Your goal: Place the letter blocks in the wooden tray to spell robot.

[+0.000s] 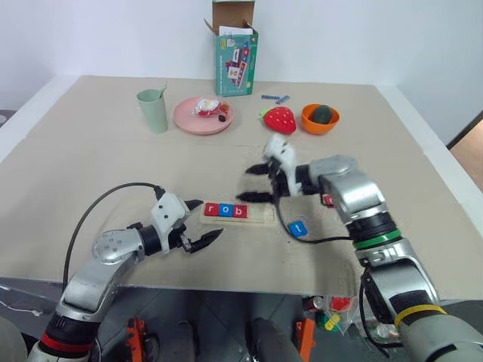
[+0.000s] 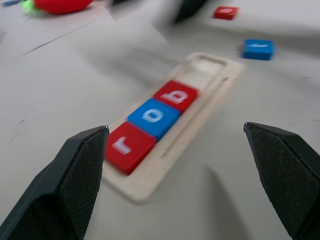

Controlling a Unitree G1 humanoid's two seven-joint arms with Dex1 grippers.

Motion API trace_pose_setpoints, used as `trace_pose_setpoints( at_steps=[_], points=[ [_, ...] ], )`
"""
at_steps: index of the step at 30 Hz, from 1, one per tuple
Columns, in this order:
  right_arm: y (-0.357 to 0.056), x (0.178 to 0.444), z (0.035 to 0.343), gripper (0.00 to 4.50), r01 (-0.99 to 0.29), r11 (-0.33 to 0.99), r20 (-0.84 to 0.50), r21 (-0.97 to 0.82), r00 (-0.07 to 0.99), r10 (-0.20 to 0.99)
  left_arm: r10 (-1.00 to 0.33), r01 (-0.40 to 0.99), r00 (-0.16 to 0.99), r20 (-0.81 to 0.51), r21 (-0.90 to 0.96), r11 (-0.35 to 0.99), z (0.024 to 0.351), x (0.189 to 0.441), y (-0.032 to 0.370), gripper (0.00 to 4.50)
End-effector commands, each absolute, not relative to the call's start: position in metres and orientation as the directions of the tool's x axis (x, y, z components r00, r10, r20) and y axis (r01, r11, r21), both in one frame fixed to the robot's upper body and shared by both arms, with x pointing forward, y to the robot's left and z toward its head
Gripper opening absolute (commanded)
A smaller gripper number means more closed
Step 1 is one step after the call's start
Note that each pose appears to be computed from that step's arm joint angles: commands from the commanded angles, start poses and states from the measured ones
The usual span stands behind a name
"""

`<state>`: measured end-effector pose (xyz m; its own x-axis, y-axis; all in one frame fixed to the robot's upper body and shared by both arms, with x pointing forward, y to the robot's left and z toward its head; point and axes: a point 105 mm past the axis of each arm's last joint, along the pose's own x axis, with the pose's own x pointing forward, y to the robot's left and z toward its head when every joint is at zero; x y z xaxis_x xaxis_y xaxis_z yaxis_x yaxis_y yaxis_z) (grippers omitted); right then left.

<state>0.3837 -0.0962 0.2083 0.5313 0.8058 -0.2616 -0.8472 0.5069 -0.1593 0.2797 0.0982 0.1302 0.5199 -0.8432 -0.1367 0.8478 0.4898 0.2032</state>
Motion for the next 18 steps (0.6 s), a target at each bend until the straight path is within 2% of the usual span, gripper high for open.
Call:
trace_pose_setpoints(
  at_steps=[1,4,8,18],
  points=[
    [-0.155,0.390,0.232,4.47,-0.590,0.780,-0.109,-0.209,0.807,0.581,-0.887,0.884,0.443,-0.130,0.229,0.408,0.143,0.266,0.087,4.50],
    [-0.189,0.378,0.218,4.47,-0.344,0.911,-0.059,-0.226,0.939,0.340,-0.891,0.887,0.435,-0.132,0.233,0.399,0.145,0.266,0.084,4.50],
    [-0.204,0.356,0.193,4.47,-0.194,0.962,-0.055,-0.193,0.981,0.187,-0.891,0.889,0.431,-0.141,0.238,0.392,0.144,0.268,0.082,4.50],
    [-0.225,0.343,0.136,4.47,-0.063,0.994,-0.181,-0.092,0.982,0.045,-0.890,0.892,0.422,-0.174,0.256,0.373,0.139,0.272,0.080,4.50]
  ],
)
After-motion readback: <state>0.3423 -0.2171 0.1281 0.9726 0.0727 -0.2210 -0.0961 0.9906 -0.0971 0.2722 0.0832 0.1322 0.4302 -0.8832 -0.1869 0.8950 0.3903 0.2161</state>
